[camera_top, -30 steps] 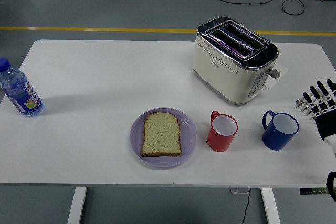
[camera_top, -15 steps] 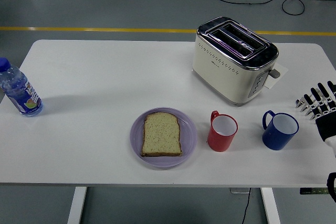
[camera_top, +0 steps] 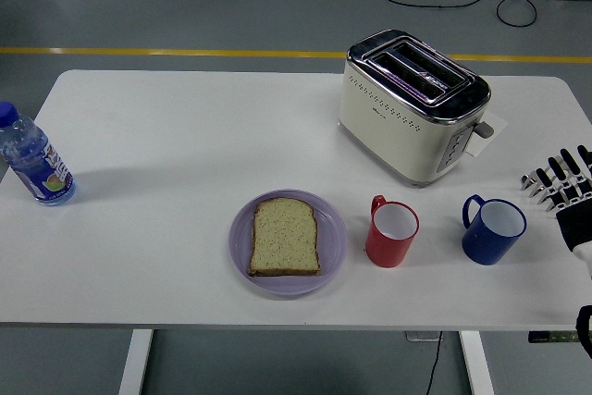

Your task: Pick up the cup,pour liquid into bread,place the cup on the desk

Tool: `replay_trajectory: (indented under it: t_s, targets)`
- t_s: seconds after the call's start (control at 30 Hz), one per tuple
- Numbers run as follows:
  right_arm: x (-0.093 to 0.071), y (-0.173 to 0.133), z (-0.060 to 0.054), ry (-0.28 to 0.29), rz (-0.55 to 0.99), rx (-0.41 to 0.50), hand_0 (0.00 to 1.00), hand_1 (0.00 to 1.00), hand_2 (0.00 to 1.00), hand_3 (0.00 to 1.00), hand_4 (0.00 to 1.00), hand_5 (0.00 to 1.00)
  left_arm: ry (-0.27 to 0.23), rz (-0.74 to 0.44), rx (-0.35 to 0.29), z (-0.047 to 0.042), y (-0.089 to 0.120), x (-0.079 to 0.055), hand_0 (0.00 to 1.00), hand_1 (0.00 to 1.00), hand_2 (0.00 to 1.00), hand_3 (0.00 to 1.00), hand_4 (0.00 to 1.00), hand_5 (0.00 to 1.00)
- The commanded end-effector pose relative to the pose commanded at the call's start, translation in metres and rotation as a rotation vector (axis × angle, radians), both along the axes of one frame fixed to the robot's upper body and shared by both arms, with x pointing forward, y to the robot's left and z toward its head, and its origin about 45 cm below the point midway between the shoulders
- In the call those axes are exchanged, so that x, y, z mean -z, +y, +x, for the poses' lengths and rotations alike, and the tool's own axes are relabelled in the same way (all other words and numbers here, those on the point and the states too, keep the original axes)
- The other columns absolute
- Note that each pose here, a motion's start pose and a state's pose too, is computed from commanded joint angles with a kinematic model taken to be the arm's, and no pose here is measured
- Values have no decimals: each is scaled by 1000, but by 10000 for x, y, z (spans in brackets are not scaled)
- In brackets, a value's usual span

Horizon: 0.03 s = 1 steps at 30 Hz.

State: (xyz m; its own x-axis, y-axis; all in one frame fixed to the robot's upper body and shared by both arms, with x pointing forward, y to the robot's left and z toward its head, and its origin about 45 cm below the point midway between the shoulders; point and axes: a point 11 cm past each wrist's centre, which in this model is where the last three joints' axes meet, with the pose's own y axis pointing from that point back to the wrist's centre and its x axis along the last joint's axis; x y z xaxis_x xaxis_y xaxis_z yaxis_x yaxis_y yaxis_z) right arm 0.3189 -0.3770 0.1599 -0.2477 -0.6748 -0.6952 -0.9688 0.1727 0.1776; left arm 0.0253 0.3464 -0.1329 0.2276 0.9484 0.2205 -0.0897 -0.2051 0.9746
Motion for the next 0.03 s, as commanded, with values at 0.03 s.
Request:
replay_trajectory:
  t_s: [0.03]
  targets:
    - [-1, 0, 1, 0, 0, 0, 713, 648, 672, 611, 627, 236, 0, 0, 0, -1, 0, 0, 648, 616, 610, 527, 305, 733]
